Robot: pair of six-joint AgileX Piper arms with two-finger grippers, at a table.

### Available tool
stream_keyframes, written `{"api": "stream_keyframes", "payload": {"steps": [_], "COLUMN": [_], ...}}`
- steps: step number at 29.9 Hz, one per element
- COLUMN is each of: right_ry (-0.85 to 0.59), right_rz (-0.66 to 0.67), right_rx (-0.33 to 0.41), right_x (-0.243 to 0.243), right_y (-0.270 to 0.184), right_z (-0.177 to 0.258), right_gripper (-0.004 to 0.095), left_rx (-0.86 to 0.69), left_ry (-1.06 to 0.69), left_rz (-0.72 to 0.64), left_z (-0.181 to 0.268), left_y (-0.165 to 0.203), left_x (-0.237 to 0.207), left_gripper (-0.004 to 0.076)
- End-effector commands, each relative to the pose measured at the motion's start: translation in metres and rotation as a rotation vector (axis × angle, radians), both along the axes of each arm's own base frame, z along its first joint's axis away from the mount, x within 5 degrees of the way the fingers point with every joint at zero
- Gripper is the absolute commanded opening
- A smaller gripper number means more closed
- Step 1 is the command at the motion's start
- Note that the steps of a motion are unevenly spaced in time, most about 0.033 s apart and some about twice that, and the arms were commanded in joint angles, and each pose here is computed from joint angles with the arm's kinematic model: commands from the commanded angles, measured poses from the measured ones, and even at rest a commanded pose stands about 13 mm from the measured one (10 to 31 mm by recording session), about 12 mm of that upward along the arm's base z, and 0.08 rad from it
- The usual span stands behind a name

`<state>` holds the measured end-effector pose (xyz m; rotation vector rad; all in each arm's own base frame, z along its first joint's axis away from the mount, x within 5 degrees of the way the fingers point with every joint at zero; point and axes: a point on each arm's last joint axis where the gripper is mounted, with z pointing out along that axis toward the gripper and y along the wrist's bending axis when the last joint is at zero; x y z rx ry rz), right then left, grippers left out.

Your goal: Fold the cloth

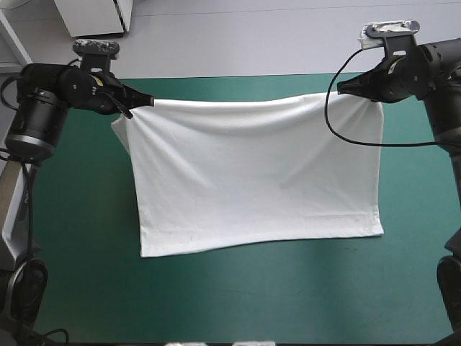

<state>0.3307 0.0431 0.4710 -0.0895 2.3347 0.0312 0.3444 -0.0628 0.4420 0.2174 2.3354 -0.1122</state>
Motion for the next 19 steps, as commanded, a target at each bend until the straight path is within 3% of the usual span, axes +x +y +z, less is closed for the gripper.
{"api": "stream_keyframes", "payload": {"steps": [1, 11, 19], "right_ry": [-0.2, -0.41, -0.427], "right_rz": [-0.006, 0.002, -0.003], "right_rx": [-0.008, 0.004, -0.026], "right_x": [-0.036, -0.08, -0.043], "right_y": [-0.01, -0.016, -0.013], "right_z": [0.049, 0.098, 0.085], "right_gripper": [-0.0017, -0.0017, -0.0017], "left_rx": [-0.037, -0.083, -0.084], "left_ry": [-0.211, -0.332, -0.375], "left_rz": [-0.011, -0.033, -0.043], "left_z": [0.059, 0.108, 0.102], "left_y": [0.003, 0.006, 0.001], "left_x": [-0.029, -0.061, -0.04], "left_gripper": [-0.0009, -0.0009, -0.0009]}}
